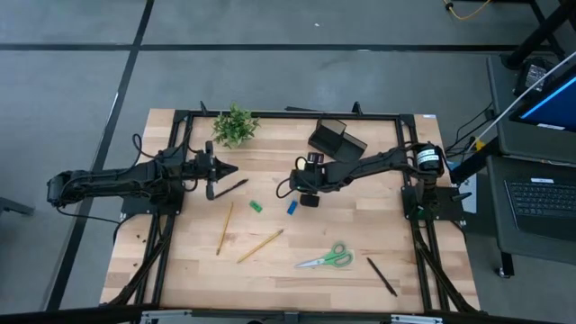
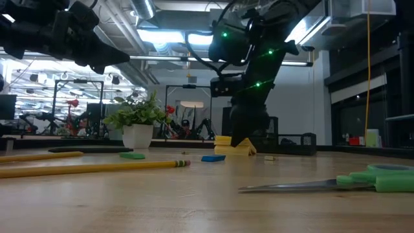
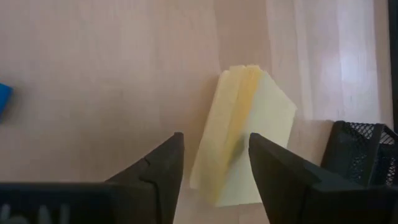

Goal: Pick and place office supplies into organizer
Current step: Put the yellow sticky notes into the black desk organizer

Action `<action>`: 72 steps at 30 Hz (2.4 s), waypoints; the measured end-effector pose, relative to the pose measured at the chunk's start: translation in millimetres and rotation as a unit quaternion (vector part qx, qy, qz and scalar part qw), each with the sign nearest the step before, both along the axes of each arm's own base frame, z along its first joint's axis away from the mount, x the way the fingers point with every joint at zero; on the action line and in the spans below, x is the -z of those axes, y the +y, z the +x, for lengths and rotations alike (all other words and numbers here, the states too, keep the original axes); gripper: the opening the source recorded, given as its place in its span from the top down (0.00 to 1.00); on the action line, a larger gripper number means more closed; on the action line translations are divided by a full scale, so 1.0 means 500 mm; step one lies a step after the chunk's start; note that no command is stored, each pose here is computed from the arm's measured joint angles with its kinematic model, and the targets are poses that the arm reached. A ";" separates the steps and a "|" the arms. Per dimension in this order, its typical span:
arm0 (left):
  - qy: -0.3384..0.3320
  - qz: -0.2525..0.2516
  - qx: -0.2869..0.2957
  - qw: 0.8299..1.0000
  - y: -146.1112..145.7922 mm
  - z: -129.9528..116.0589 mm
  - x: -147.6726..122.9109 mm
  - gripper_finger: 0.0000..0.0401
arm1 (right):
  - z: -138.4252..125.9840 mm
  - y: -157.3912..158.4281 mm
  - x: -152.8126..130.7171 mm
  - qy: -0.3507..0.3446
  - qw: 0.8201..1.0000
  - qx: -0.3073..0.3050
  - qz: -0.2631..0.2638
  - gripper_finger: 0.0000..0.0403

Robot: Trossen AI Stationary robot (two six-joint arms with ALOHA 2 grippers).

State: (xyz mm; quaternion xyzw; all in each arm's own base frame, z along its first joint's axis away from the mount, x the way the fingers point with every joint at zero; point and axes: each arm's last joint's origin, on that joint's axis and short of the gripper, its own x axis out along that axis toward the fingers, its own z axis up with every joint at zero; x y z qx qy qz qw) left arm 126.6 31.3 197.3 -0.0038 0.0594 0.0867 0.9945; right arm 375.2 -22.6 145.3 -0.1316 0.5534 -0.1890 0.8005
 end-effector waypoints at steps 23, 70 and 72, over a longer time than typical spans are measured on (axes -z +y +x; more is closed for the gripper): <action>0.001 0.000 0.000 1.000 0.000 0.000 0.000 0.99 | -0.007 -0.016 0.007 0.006 1.000 0.011 0.002 0.55; 0.008 0.024 -0.002 1.000 0.001 0.000 0.001 0.99 | -0.022 -0.058 0.012 0.034 0.998 0.044 -0.023 0.97; 0.008 0.026 -0.005 1.000 0.001 0.000 0.001 0.99 | -0.021 -0.057 0.008 0.036 0.998 0.044 -0.023 0.97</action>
